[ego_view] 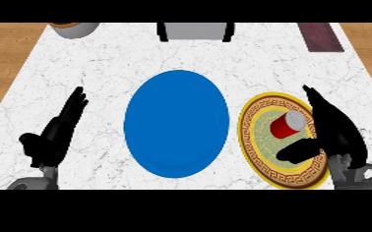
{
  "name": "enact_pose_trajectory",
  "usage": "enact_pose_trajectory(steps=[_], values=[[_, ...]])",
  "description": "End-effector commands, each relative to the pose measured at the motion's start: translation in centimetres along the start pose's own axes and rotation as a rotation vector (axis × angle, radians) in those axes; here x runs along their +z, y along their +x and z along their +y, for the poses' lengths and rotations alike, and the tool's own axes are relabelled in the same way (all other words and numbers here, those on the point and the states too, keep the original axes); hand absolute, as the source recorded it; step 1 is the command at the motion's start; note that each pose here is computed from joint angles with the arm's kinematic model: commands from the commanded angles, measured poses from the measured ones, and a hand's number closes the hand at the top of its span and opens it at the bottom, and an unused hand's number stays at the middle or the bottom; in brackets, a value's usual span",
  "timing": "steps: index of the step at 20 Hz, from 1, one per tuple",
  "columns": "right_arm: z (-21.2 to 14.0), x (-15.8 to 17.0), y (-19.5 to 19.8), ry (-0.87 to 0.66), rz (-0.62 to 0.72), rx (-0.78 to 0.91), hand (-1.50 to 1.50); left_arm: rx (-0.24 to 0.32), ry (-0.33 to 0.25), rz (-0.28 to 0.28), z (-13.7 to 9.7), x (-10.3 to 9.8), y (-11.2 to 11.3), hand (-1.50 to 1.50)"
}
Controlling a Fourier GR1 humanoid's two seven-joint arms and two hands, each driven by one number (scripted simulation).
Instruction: Pick the can from the plate and place it in the plate
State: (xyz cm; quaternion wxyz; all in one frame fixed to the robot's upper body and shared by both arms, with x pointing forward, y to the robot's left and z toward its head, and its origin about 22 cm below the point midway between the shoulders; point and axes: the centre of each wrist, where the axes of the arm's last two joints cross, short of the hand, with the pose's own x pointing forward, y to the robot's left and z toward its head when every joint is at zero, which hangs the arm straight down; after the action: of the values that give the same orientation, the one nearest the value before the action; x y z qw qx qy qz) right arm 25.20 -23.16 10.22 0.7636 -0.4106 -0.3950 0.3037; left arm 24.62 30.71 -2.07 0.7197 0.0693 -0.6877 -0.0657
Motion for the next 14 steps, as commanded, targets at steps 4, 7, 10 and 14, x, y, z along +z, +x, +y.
enact_pose_trajectory(steps=[4,7,10,14], values=[[1.1,-2.4,1.5,0.038,0.074,0.052,-1.5,-0.004,0.002,-0.009,-0.1,-0.2,0.1,0.0],[1.9,-3.8,-0.4,0.026,0.112,0.092,-1.5,0.005,-0.002,0.0,-0.7,0.3,0.0,0.0],[4.6,-3.3,-0.6,0.018,0.137,0.102,-1.5,-0.021,0.005,0.005,0.5,0.4,-0.3,0.0],[3.7,-4.1,-0.8,0.051,0.116,0.094,-1.5,0.018,-0.005,0.003,-1.2,-0.3,0.0,0.0]])
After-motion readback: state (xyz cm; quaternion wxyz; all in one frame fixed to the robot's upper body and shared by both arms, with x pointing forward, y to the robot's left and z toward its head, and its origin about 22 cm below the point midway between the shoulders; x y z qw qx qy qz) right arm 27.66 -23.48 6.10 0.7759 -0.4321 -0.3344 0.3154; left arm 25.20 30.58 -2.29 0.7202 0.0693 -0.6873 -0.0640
